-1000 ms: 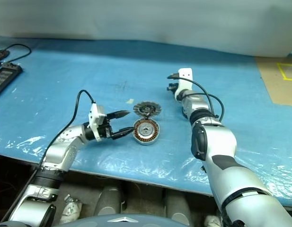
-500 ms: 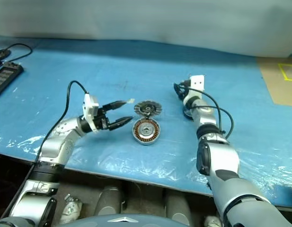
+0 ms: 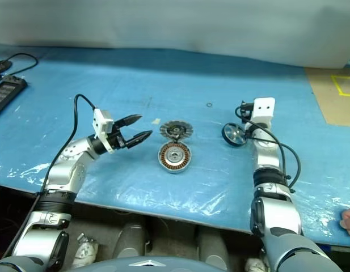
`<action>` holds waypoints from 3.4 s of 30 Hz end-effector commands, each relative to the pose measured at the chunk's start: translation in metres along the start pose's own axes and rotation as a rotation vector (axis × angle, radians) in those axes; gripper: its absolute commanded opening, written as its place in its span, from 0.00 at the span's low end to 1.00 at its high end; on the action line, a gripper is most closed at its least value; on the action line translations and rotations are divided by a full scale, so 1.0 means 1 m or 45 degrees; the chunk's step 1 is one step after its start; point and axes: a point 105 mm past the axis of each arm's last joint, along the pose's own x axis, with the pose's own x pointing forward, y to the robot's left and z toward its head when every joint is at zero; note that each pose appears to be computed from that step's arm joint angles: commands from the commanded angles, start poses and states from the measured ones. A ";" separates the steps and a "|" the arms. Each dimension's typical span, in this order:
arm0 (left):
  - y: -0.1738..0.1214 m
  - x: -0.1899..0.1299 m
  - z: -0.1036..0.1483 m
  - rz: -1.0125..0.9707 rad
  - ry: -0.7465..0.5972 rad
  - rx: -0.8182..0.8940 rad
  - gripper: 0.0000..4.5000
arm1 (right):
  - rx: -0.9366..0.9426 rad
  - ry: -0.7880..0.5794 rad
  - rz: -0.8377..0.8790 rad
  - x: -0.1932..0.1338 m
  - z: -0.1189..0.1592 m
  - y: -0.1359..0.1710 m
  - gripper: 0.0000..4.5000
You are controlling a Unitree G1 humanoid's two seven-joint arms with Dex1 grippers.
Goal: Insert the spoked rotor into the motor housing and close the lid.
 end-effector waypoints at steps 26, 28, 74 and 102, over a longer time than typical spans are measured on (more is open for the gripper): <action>-0.012 0.005 -0.006 0.032 -0.017 0.066 0.91 | -0.199 0.352 0.522 0.044 0.021 0.128 0.55; -0.015 0.001 -0.009 0.044 -0.009 0.061 0.91 | -0.231 0.354 0.484 0.045 0.020 0.123 0.55; -0.016 -0.001 -0.015 0.066 0.021 0.058 0.91 | -0.056 0.535 0.464 0.022 -0.034 0.105 0.55; -0.021 -0.004 -0.016 0.039 0.011 0.028 0.91 | 0.183 0.281 0.517 0.021 -0.015 0.083 0.55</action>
